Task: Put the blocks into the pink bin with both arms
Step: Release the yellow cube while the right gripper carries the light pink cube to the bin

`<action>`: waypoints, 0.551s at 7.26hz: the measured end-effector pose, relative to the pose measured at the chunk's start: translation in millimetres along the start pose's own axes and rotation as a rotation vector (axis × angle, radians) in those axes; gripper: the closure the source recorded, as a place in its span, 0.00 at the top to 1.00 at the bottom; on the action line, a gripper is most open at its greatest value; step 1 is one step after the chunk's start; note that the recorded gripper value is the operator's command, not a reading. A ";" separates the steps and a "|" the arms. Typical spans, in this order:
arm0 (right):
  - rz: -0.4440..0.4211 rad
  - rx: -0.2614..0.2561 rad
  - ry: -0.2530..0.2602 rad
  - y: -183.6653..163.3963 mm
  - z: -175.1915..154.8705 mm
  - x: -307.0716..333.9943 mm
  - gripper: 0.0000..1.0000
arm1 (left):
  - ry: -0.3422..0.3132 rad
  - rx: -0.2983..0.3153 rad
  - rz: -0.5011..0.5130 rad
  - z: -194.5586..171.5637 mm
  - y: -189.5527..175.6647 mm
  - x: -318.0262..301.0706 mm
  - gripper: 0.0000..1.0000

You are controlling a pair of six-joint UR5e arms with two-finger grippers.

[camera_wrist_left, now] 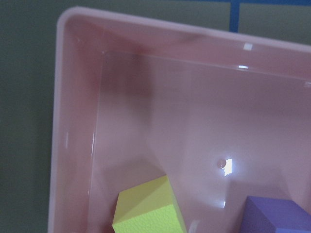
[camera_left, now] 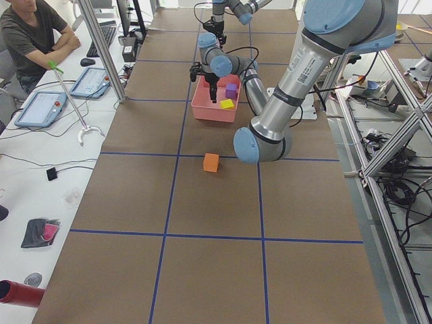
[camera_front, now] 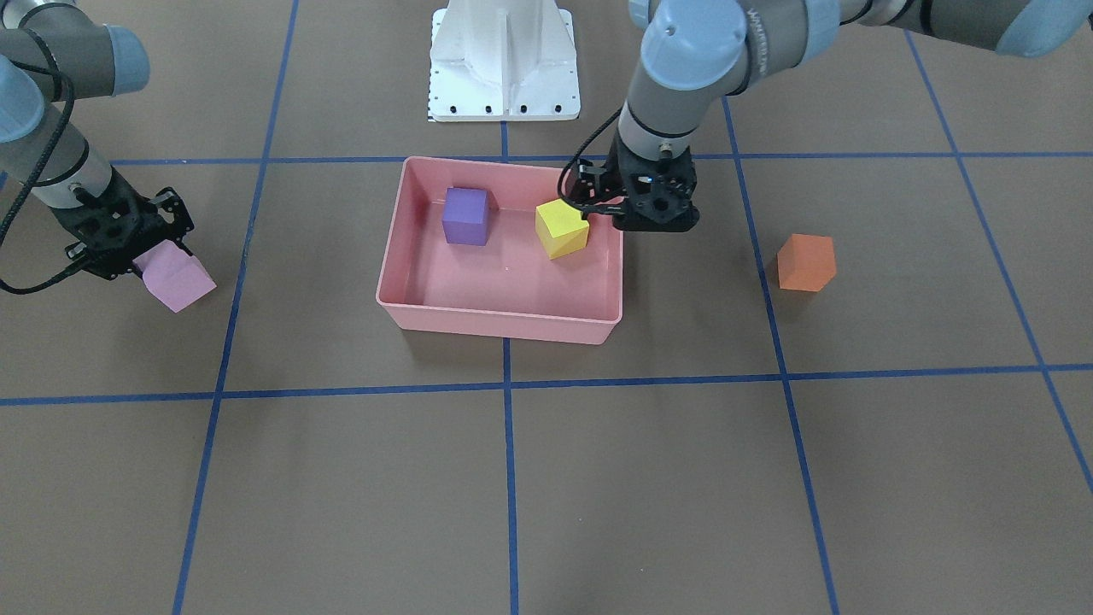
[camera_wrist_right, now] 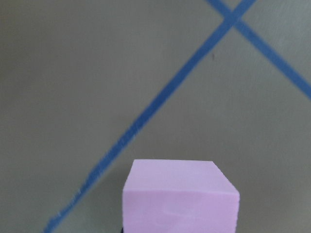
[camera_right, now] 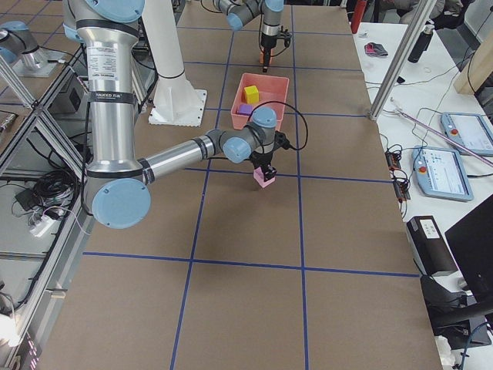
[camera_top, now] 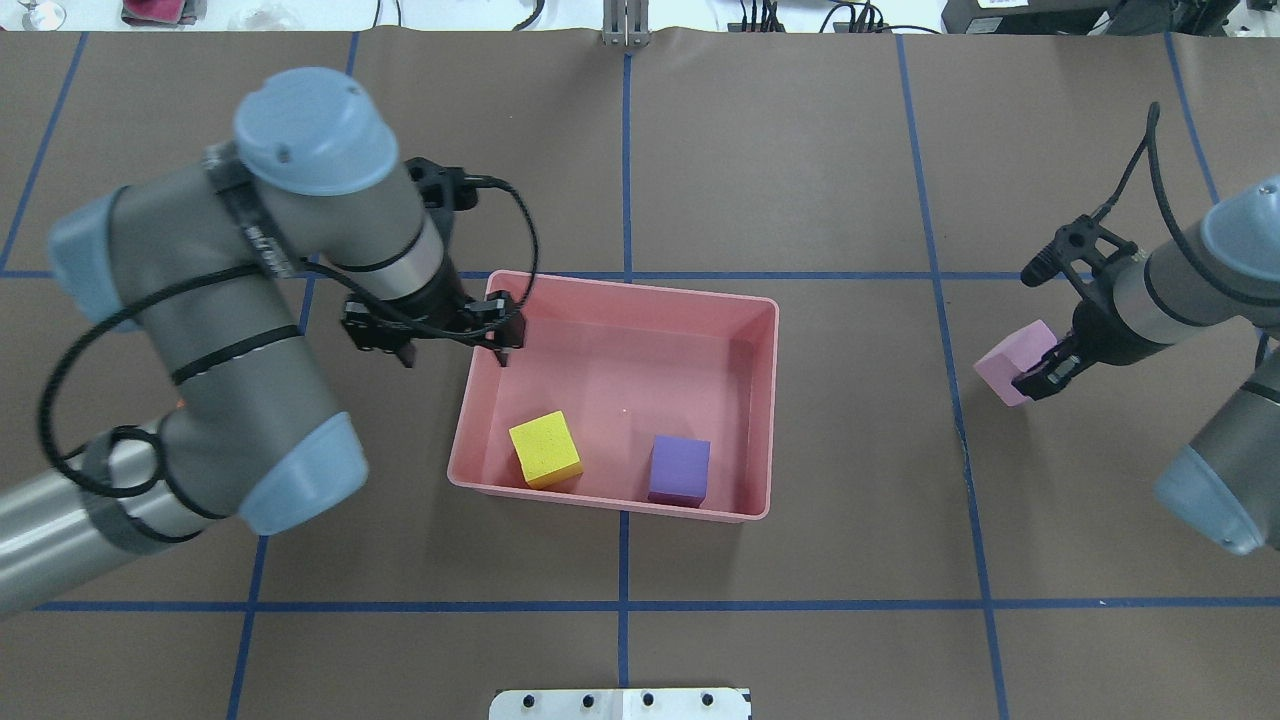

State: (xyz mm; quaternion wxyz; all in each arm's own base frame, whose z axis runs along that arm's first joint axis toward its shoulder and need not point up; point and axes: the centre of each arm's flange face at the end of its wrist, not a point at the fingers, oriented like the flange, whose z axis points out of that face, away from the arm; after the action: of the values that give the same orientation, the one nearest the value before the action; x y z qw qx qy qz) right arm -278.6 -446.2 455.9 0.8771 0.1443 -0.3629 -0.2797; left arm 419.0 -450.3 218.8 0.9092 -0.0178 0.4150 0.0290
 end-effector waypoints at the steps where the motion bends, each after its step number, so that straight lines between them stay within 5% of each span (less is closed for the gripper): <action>1: 0.099 0.048 -0.012 -29.7 -15.1 -17.7 0.00 | -0.033 0.014 0.042 -4.8 -0.6 -58.7 0.99; 4: 0.335 0.078 -0.050 -138.0 -66.3 -117.7 0.00 | -0.149 0.024 0.166 -18.4 -19.4 -214.5 0.99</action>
State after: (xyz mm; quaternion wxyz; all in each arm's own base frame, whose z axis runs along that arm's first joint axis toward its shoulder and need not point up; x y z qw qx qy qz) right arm -352.5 -483.5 281.5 0.8959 0.1089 -0.4140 -0.1189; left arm 266.2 -478.9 369.0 0.9321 0.0298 0.3465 0.1007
